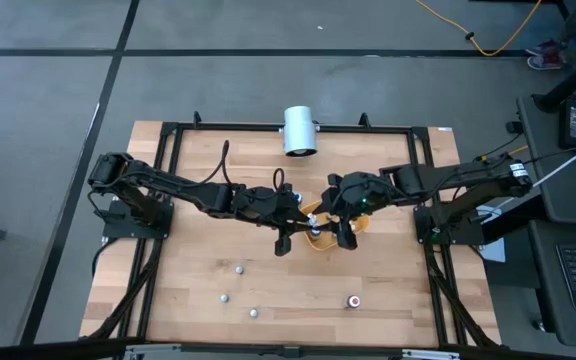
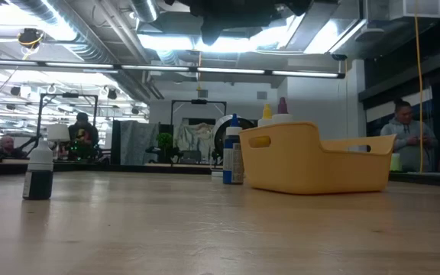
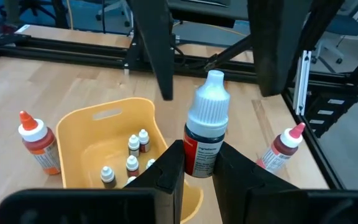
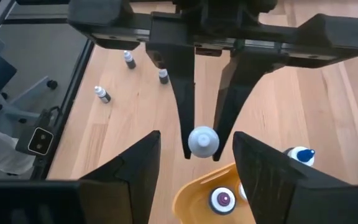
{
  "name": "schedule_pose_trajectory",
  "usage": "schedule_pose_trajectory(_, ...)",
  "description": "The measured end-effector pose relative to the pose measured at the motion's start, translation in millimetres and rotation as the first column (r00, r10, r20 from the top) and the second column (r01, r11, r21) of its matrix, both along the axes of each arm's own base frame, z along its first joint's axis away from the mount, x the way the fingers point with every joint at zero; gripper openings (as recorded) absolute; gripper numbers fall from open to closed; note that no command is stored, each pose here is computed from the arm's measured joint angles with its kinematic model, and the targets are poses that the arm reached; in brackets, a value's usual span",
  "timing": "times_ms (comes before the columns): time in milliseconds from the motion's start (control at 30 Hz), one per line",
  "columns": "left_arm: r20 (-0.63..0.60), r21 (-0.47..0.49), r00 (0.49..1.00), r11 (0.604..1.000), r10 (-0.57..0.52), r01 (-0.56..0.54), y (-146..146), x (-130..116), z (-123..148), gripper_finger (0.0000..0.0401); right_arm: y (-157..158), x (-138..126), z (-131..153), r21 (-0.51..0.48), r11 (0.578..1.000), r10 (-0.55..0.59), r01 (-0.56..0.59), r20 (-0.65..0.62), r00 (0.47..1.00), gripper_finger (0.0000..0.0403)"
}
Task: Pick & Place food coloring
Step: Adjust the red food coloring bottle in the yellow bin
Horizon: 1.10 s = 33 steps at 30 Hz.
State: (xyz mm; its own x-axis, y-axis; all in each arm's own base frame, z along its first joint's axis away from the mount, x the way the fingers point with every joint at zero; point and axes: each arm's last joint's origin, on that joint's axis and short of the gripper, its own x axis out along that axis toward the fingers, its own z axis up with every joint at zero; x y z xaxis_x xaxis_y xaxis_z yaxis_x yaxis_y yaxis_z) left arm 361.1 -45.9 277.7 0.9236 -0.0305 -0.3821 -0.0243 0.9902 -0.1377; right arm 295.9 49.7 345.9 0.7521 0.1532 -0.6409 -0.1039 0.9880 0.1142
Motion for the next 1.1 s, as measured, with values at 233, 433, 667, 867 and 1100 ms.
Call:
schedule_pose_trajectory(233,0.001,-0.004,1.000,1.000,-0.004,0.004,2,0,0,0.0060,0,7,-7,-0.008,1.000,0.002,-0.002,-0.015,1.000,0.0169)
schedule_pose_trajectory(433,0.014,-0.007,1.000,1.000,-0.006,0.006,2,1,1,0.0061,-3,10,-9,-0.016,1.000,-0.001,0.001,-0.017,1.000,0.0129)
schedule_pose_trajectory(667,0.013,-0.014,1.000,1.000,-0.003,0.003,2,1,1,0.0061,-4,11,-8,-0.023,1.000,0.005,-0.005,-0.007,1.000,0.0075)
schedule_pose_trajectory(867,0.012,-0.015,1.000,1.000,-0.004,0.005,2,1,1,0.0083,-4,11,-8,-0.023,1.000,0.005,-0.005,-0.006,1.000,0.0070)
schedule_pose_trajectory(1100,-0.049,-0.016,0.998,1.000,-0.026,0.025,1,-3,-2,0.0135,-4,10,-9,-0.025,1.000,0.001,-0.002,-0.016,1.000,0.0077)
